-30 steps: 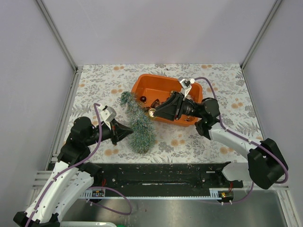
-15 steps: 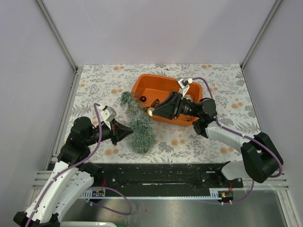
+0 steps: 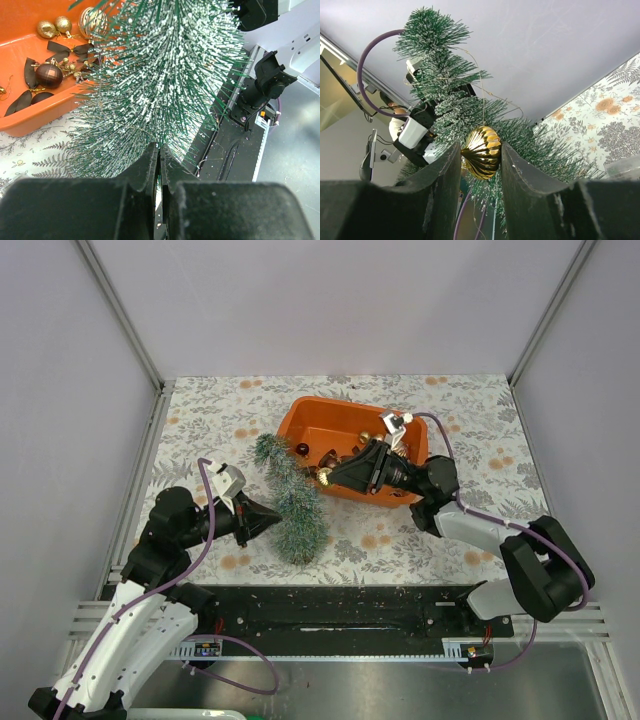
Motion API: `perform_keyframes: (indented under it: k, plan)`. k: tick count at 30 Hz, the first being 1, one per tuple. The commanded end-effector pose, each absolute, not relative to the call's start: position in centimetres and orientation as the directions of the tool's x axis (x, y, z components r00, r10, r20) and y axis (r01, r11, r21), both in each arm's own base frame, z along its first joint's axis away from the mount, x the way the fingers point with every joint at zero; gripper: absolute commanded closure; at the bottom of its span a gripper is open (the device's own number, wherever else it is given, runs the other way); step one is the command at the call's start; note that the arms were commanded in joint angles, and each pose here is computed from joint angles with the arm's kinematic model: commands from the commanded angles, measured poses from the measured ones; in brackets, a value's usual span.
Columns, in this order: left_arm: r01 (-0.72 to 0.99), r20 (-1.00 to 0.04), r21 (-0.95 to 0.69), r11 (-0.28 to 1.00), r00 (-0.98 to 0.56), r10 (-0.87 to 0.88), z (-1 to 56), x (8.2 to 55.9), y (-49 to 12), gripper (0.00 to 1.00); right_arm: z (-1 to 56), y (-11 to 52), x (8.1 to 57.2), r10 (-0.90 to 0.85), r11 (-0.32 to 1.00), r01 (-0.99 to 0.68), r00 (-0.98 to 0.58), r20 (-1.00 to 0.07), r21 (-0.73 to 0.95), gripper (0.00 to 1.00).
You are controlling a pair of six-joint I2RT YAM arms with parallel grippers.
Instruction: Decorate the small christmas tree
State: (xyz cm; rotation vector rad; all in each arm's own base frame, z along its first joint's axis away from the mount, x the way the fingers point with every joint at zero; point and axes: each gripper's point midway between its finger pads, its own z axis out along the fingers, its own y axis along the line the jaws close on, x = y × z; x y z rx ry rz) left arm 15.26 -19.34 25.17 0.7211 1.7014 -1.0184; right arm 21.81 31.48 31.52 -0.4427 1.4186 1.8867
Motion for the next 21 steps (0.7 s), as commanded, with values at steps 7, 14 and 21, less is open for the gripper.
perform_keyframes:
  k: [7,14,21]
  plan:
    - [0.855,-0.963,-0.256,0.451,-0.266,-0.044,27.1,14.8,-19.2,0.95,31.2,30.1,21.2,0.428,-0.162,-0.717,-0.67,-0.607,0.678,0.88]
    - [0.854,-0.962,-0.26,0.452,-0.268,-0.047,27.1,14.8,-19.2,0.95,31.4,29.9,20.8,0.433,-0.188,-0.706,-0.684,-0.587,0.683,0.83]
    - [0.852,-0.961,-0.262,0.454,-0.272,-0.045,27.0,14.9,-19.2,0.94,32.1,29.5,19.8,0.423,-0.213,-0.71,-0.687,-0.591,0.672,0.87]
